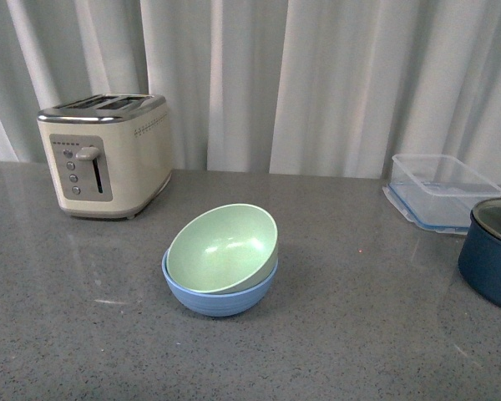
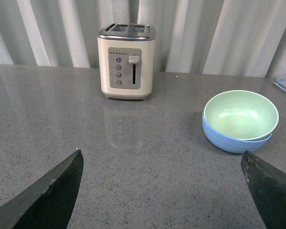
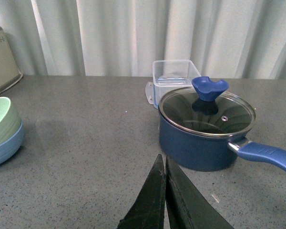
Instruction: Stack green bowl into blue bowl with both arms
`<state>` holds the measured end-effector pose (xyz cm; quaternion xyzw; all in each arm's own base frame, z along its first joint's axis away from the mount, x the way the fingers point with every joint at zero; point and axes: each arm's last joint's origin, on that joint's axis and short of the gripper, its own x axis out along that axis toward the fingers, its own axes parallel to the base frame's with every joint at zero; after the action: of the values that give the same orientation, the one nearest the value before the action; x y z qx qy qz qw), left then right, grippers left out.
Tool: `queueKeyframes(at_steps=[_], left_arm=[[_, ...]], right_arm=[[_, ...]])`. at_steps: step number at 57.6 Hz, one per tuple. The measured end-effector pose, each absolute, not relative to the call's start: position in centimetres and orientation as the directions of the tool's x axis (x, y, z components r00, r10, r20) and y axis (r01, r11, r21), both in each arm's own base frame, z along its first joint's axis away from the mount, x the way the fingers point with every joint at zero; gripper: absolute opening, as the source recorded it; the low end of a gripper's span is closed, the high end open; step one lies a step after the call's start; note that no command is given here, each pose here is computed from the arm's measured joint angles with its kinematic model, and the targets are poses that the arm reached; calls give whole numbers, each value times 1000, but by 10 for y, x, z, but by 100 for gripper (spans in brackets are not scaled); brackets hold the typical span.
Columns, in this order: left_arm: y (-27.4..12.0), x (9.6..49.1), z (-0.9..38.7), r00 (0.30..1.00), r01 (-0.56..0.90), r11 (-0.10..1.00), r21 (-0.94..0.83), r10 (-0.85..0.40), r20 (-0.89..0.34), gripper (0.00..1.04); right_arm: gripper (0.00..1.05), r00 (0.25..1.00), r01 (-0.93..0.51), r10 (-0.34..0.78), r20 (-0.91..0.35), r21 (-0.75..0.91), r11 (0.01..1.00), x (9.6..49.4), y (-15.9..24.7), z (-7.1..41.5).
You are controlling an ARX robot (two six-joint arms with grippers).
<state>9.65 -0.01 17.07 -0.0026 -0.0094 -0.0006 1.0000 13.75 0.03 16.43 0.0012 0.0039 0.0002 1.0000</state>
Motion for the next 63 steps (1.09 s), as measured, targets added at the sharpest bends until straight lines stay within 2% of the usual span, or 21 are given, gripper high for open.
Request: queueKeyframes(at_steps=[63], left_arm=[[0,97,171,1000,1,1000,-5,-1,19,98]], right_arm=[[1,1000,-1,1,7,2,1000,108,0,168]])
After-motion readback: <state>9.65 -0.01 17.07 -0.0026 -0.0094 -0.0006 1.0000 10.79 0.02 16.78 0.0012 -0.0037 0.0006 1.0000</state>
